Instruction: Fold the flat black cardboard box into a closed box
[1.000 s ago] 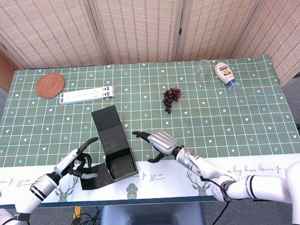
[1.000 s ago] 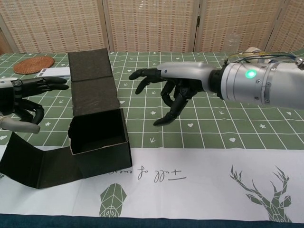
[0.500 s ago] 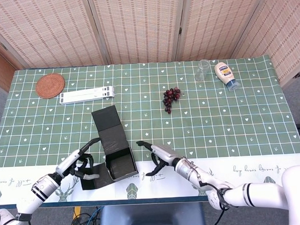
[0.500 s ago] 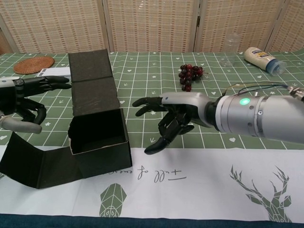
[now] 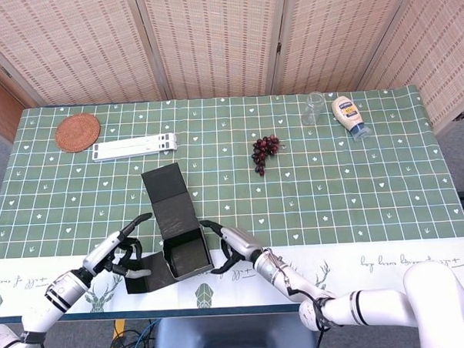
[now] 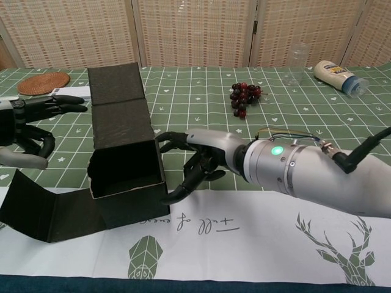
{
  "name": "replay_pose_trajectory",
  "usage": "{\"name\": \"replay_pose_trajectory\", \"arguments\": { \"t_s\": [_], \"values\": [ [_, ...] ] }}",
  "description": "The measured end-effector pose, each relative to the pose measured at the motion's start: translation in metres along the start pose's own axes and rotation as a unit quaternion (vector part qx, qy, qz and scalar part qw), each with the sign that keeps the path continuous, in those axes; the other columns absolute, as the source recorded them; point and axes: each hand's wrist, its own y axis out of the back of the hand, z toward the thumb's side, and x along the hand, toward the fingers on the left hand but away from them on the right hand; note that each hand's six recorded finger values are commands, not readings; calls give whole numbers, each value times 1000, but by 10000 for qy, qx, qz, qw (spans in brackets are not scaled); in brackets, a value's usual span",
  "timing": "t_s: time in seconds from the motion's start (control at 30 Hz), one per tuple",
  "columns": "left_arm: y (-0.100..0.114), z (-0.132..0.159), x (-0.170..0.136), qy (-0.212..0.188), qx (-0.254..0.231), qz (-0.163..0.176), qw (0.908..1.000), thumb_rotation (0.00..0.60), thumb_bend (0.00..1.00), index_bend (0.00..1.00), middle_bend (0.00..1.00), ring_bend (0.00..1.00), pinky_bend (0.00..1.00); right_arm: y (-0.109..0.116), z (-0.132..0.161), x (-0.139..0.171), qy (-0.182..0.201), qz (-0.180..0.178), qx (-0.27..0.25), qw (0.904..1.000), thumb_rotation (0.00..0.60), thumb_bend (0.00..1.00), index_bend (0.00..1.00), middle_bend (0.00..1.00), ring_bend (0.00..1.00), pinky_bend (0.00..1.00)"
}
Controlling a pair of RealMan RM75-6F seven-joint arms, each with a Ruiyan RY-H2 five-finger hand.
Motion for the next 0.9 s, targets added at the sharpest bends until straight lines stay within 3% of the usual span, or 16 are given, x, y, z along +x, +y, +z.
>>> {"name": "replay_pose_trajectory", "arguments": {
  "t_s": [0.27,0.4,0.5,0.63,0.9],
  "values": [
    [1,0,-2,-8,-20,16,10000,600,98,0,0,571,844,-10,3,-12,43,-206,107,9997,600,0,31,196,698,1000],
    [2,0,-4,-12,-17,42,10000,600,98,0,0,571,844,-10,5,-19,59,-497,230,9985,600,70,249,362,757,1000],
    [5,0,-5,-9,-9,86,10000,600,98,0,0,571,844,-4,5,-21,50,-732,331,9968,600,167,348,435,787,1000],
    [10,2,-5,-44,-40,234,9997,600,98,0,0,571,849,7,3,-17,56,-921,272,9954,600,206,404,480,796,1000],
    [23,9,-3,-180,203,589,9979,600,98,0,0,572,852,45,-11,11,44,-1254,-76,9921,600,230,432,508,799,1000]
  ]
}}
